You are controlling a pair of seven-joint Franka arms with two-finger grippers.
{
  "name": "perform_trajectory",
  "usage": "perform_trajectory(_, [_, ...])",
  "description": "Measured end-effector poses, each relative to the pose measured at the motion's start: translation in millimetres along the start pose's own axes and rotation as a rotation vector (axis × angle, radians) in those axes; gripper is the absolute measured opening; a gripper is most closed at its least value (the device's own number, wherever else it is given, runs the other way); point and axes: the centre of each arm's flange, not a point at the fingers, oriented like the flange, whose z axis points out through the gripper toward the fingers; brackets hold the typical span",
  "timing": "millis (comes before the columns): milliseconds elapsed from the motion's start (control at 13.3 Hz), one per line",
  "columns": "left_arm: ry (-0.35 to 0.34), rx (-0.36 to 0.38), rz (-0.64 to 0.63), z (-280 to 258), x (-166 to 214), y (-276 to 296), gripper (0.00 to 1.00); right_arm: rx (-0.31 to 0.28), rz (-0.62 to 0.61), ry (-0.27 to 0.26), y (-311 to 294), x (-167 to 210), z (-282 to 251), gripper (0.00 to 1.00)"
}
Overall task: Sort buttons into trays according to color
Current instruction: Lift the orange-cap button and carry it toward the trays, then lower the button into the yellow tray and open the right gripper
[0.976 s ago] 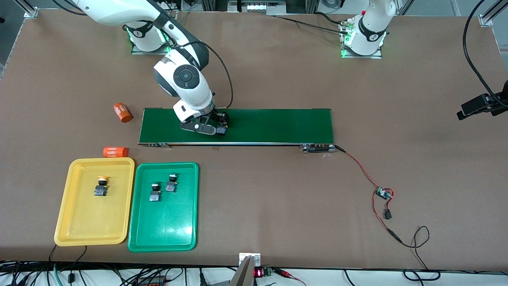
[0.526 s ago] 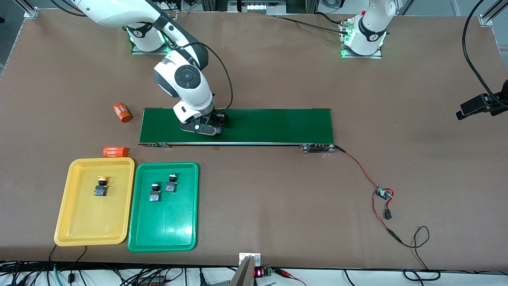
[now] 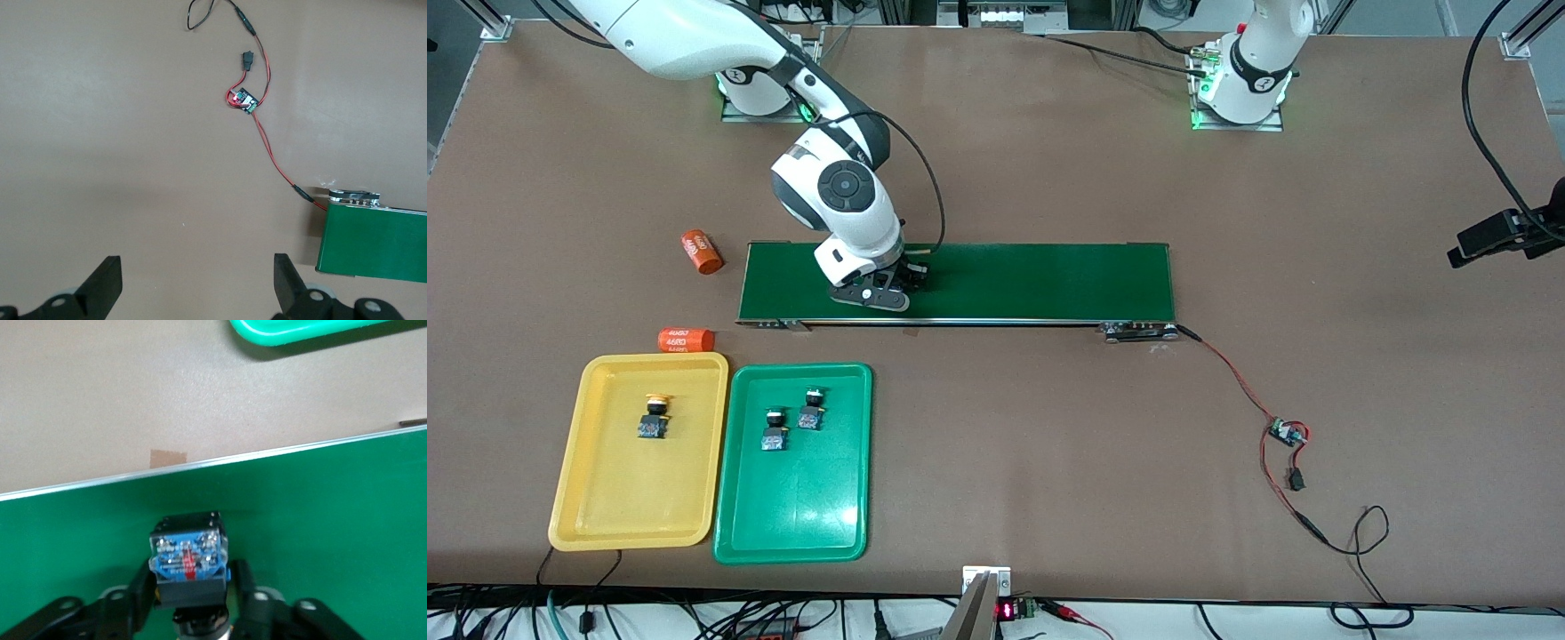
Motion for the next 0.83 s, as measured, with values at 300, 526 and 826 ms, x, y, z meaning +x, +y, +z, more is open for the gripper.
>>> perform_trajectory(300, [-0.044, 0.001, -0.013, 3, -5, -7, 1.0, 0.013, 0.04, 0.02, 11, 24, -12, 0.4])
perform_trajectory(526, [-0.053, 0.001, -0.039, 3, -6, -22, 1.0, -0.016, 0.04, 0.041, 21, 59, -43, 0.4])
perform_trajectory(826, [-0.068, 0.001, -0.043, 4, -8, -25, 1.0, -0.059, -0.073, 0.06, 67, 131, -108, 0.4])
